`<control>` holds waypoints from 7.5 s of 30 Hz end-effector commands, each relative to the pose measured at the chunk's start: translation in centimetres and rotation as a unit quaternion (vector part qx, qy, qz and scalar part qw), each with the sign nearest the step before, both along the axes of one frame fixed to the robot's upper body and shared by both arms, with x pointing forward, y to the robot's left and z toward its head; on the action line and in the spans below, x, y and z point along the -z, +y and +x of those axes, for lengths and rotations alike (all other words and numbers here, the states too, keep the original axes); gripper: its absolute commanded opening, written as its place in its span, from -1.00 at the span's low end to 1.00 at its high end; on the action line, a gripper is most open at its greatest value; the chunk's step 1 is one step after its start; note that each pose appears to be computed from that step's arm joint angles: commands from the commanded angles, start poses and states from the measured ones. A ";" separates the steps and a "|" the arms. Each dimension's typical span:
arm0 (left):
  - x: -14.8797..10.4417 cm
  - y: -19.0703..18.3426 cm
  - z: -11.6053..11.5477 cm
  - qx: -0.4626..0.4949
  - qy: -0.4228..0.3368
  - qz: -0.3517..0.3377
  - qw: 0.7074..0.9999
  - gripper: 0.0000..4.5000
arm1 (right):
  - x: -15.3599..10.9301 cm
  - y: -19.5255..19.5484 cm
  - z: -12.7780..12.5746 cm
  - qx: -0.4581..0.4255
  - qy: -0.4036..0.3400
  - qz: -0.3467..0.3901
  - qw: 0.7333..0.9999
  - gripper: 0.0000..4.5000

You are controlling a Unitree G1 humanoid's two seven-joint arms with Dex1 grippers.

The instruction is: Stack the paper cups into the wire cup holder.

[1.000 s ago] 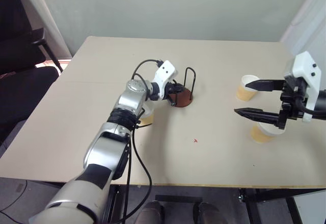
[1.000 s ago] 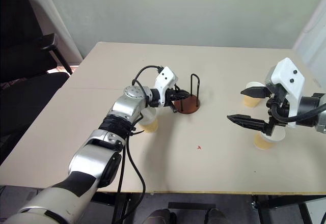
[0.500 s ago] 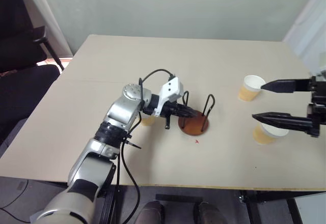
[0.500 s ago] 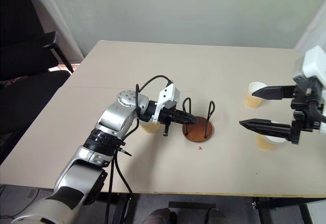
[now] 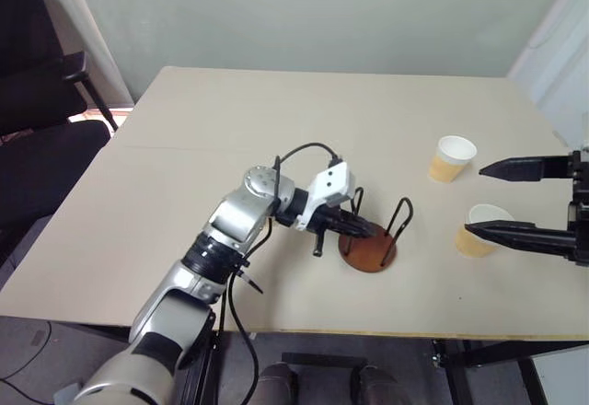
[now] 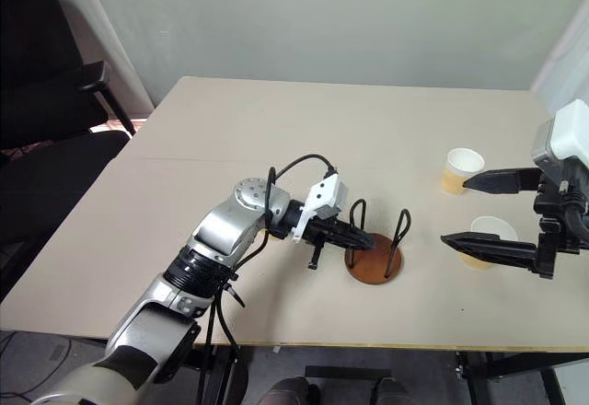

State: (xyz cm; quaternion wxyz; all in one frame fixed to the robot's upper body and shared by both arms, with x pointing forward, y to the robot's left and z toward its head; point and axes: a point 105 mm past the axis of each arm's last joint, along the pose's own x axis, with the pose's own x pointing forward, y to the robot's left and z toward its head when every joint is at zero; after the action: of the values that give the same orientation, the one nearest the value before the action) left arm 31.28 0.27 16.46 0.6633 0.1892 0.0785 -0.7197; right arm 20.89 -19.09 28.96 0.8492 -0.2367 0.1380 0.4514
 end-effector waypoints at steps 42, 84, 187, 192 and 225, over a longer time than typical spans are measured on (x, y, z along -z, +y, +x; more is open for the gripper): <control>-8.5 8.2 2.8 -0.117 -0.146 -0.002 0.982 0.63 | 5.4 -5.7 20.8 0.076 -0.085 -0.282 0.953 1.00; -9.0 8.5 0.9 -0.077 -0.118 -0.003 0.990 0.65 | -1.7 7.2 4.2 -0.297 -0.084 -0.283 0.908 -1.00; -8.1 12.1 -1.1 0.029 -0.232 0.254 0.939 -0.98 | -1.5 2.9 2.7 -0.181 0.036 0.006 0.983 0.58; -12.7 9.1 -1.2 0.073 -0.243 0.200 0.946 -0.98 | -0.6 2.5 2.4 -0.155 0.028 0.014 0.987 0.58; -8.3 -1.4 -1.3 0.330 -0.279 0.234 0.871 -0.98 | -2.8 -0.3 -2.2 0.004 -0.039 0.019 0.999 0.58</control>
State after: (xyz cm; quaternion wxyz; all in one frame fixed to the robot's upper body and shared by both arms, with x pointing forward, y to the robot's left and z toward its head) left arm 30.28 -1.32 24.61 0.3421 0.5333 -0.0075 -0.7736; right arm 19.01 -19.32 30.88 0.8561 -0.2268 0.1207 0.4485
